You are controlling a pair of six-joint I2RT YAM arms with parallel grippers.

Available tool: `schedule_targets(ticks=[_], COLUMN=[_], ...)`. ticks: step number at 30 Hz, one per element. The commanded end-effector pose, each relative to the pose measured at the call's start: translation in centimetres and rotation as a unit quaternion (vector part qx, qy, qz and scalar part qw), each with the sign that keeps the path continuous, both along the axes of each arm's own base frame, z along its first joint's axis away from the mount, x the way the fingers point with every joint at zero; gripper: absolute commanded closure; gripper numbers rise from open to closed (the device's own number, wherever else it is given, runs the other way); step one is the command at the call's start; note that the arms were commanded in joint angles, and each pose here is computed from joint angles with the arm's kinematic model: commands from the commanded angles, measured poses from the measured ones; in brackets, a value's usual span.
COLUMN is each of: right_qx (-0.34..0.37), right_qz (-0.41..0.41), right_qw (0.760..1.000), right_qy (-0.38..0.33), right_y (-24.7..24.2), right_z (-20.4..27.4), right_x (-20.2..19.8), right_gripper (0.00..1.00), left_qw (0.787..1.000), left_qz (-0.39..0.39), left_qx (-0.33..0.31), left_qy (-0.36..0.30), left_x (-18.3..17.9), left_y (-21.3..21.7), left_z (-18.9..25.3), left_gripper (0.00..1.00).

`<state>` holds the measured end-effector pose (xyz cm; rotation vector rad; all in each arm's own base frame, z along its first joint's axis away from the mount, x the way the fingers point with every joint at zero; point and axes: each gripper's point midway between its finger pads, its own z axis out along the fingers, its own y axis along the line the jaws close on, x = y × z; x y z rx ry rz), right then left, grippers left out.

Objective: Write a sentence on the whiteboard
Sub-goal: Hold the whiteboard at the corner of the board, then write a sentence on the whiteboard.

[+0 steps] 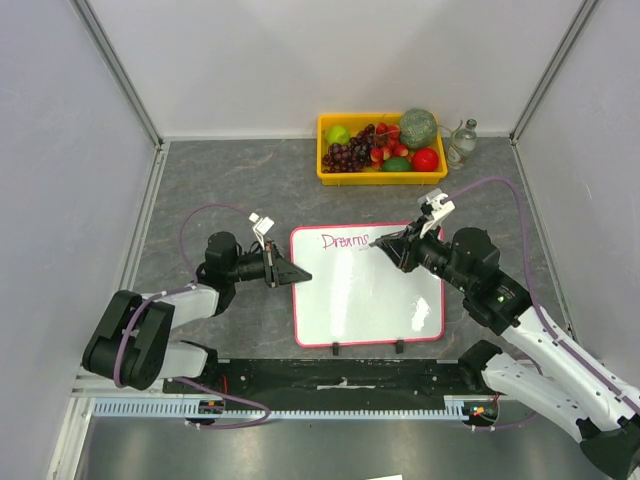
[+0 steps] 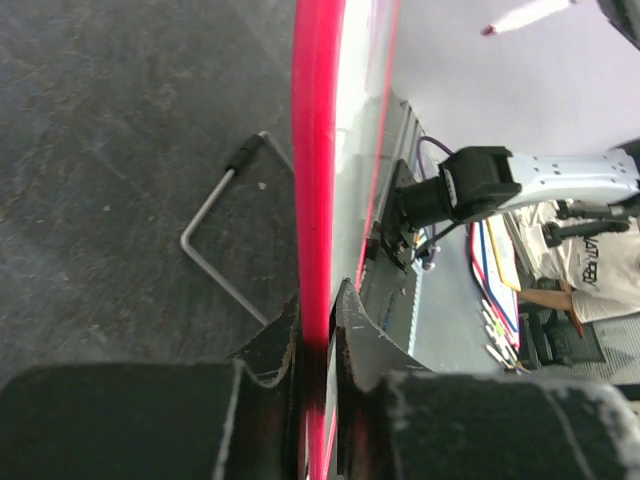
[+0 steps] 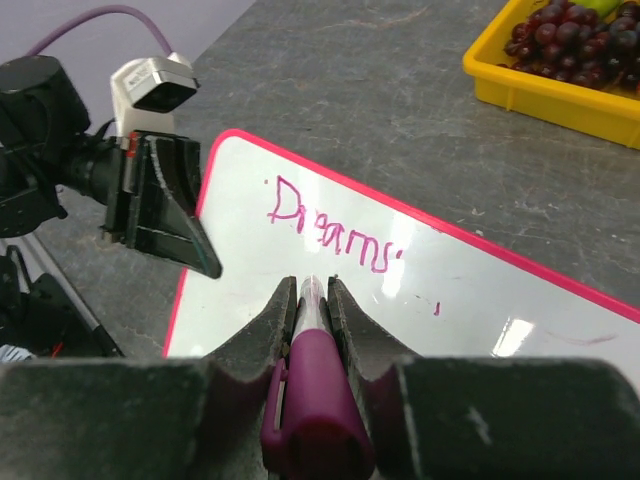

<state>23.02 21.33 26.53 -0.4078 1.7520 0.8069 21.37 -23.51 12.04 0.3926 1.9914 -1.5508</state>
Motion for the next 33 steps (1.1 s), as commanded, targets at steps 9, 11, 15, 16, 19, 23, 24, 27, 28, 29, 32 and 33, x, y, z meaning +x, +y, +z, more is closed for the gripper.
schedule_targets(ticks=[9,11,15,16,19,23,24,27,28,29,32,33], right_qx=[-0.020,-0.021,-0.030,-0.032,-0.032,-0.032,-0.032,-0.030,-0.028,-0.026,-0.011,-0.009], right_qz=[-0.138,-0.143,-0.149,-0.149,-0.161,-0.181,-0.183,-0.187,-0.189,-0.191,-0.196,-0.197], right_qw=[0.988,0.987,0.987,0.987,0.985,0.982,0.981,0.980,0.980,0.980,0.979,0.979], right_qy=[-0.065,-0.066,-0.055,-0.052,-0.047,-0.050,-0.050,-0.052,-0.052,-0.053,-0.058,-0.059], right_y=[-3.5,-3.7,-3.8,-3.8,-4.2,-5.1,-5.2,-5.4,-5.4,-5.5,-5.6,-5.6], right_z=[2.3,2.1,0.9,0.6,-0.2,-0.6,-0.6,-0.6,-0.6,-0.6,-0.4,-0.3], right_x=[2.2,2.3,2.5,2.5,2.5,2.6,2.6,2.6,2.6,2.6,2.6,2.6], right_gripper=[1.00,1.00,1.00,1.00,1.00,1.00,1.00,1.00,1.00,1.00,1.00,1.00], left_qw=[0.999,0.999,0.999,0.999,0.998,0.998,0.998,0.999,0.999,0.999,0.999,0.999], left_qz=[0.015,0.015,0.013,0.013,0.014,0.014,0.013,0.011,0.011,0.011,0.010,0.010], left_qx=[0.025,0.030,0.038,0.038,0.041,0.043,0.043,0.043,0.043,0.043,0.041,0.042], left_qy=[-0.037,-0.035,-0.032,-0.033,-0.033,-0.032,-0.032,-0.031,-0.030,-0.030,-0.029,-0.029], left_x=[-0.4,-0.6,-0.9,-0.8,-0.7,-0.8,-0.8,-0.8,-0.8,-0.8,-0.8,-0.8], left_y=[0.7,0.8,1.0,1.0,1.0,1.0,1.0,1.0,1.0,1.0,0.9,0.9], left_z=[-1.0,-1.4,-1.9,-1.9,-2.0,-2.2,-2.3,-2.3,-2.4,-2.4,-2.4,-2.4], left_gripper=[0.98,0.98,0.98,0.98,0.98,0.98,0.98,0.98,0.98,0.98,0.98,0.98])
